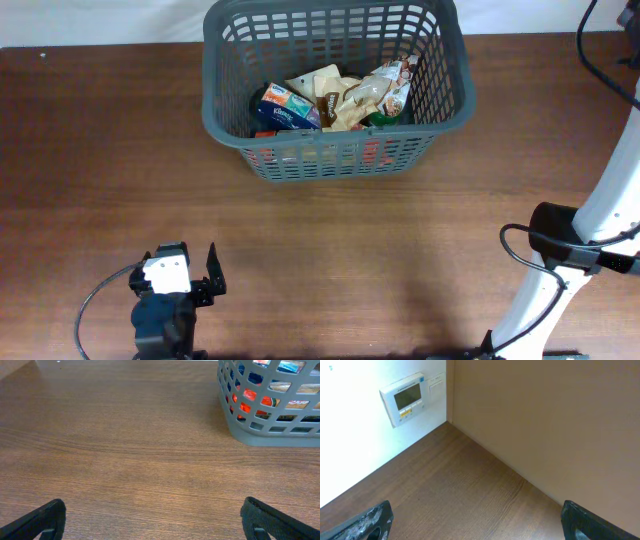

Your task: Pack container

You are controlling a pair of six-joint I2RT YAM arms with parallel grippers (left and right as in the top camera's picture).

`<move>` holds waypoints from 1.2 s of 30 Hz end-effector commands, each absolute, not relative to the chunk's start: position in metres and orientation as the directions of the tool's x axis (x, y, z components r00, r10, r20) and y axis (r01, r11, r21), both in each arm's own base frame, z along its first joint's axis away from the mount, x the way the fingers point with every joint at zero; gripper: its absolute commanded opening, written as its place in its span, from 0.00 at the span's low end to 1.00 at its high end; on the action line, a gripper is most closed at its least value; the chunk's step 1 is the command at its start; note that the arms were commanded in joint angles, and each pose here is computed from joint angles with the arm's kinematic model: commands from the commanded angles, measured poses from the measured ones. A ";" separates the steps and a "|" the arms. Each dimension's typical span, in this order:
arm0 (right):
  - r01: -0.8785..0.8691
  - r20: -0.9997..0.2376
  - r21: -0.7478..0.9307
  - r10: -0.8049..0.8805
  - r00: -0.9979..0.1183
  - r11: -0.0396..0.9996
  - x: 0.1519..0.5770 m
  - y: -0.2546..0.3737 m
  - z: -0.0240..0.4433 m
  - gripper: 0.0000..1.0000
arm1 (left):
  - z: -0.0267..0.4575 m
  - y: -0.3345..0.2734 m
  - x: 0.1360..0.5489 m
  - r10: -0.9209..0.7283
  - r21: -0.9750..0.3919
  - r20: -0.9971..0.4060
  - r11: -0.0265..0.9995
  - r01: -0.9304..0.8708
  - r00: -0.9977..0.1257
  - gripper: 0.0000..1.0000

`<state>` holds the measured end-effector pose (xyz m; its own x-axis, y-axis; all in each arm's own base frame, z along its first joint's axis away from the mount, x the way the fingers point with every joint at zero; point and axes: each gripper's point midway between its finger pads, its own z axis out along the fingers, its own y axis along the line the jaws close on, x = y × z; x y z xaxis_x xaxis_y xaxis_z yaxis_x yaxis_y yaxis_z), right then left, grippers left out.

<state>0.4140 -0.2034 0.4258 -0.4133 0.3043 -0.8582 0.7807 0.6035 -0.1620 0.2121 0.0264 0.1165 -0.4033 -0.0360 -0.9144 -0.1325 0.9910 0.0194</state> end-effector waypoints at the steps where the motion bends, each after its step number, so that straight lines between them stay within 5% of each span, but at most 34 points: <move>1: 0.790 -0.873 -0.134 0.306 -0.380 0.598 0.406 -0.203 0.437 0.99 | 0.116 0.029 0.212 -0.047 0.014 -0.918 0.989 -0.150 -0.393 0.99; 15: 0.793 -0.899 -0.093 0.291 -0.326 0.603 0.386 -0.195 0.464 0.99 | 0.116 0.029 0.212 -0.047 0.013 -0.918 0.989 -0.150 -0.393 0.99; 36: 0.525 -0.977 0.188 0.215 0.010 0.830 0.244 -0.077 0.600 0.99 | 0.116 0.029 0.212 -0.047 0.014 -0.918 0.989 -0.150 -0.393 0.99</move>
<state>0.2524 -0.0887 0.5942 -0.0100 0.2046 -0.9788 0.5731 0.8033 0.1621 0.2121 0.0265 0.1166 -0.4029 -0.0360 -0.9145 -0.1328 0.9909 0.0196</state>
